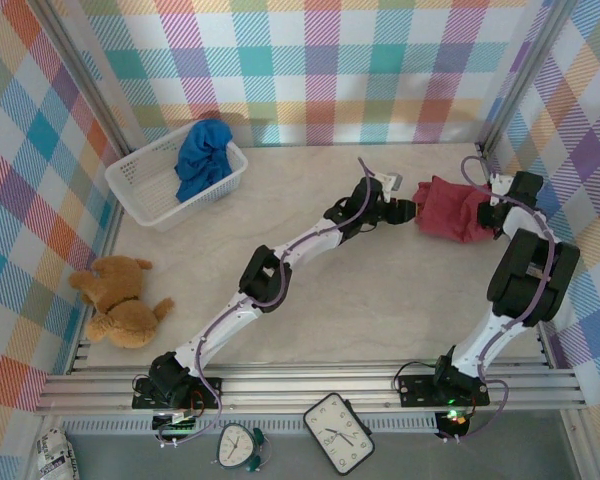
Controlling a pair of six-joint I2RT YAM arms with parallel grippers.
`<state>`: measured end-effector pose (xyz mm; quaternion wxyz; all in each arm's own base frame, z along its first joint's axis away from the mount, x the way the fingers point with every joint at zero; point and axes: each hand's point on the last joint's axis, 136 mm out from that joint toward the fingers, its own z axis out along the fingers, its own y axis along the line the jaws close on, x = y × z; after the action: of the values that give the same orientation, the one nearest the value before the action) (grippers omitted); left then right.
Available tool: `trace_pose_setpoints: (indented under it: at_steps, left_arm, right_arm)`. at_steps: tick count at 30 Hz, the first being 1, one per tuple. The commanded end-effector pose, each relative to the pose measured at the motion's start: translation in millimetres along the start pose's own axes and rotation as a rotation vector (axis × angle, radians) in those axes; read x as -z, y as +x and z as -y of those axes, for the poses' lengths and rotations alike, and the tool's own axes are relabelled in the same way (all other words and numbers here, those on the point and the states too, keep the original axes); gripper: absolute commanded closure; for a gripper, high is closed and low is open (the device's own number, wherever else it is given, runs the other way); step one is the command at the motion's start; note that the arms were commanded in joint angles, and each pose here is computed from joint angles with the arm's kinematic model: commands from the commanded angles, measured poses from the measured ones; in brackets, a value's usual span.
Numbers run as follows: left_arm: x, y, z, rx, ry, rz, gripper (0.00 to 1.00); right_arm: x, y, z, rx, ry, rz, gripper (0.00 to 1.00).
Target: Fold and stack the tank tops
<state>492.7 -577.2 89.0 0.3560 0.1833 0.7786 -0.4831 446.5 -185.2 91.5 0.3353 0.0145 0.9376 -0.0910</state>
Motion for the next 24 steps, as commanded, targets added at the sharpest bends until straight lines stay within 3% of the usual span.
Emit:
trace_pose_setpoints:
  at_steps: [1, 3, 7, 11, 16, 24]
  left_arm:
    - [21, -44, 34, -0.032, 0.054, 0.031, 0.46]
    - [26, -48, 36, -0.031, 0.050, 0.018, 0.45]
    - [42, -60, 42, -0.057, 0.031, -0.018, 0.40]
    - [67, -71, 49, -0.108, -0.024, -0.082, 0.34]
    - [124, -89, 36, -0.166, -0.191, -0.185, 0.28]
    - [240, -107, -18, -0.162, -0.516, -0.316, 0.23]
  right_arm:
    - [-6, -19, 13, 0.002, 0.022, 0.064, 0.58]
    - [-13, -15, 22, -0.026, 0.057, 0.042, 0.52]
    - [-16, -11, 41, -0.062, 0.124, -0.001, 0.51]
    - [-7, -22, 39, -0.089, 0.107, 0.036, 0.45]
    - [29, -56, 12, -0.119, -0.037, 0.194, 0.38]
    - [73, -78, -64, -0.066, -0.239, 0.299, 0.34]
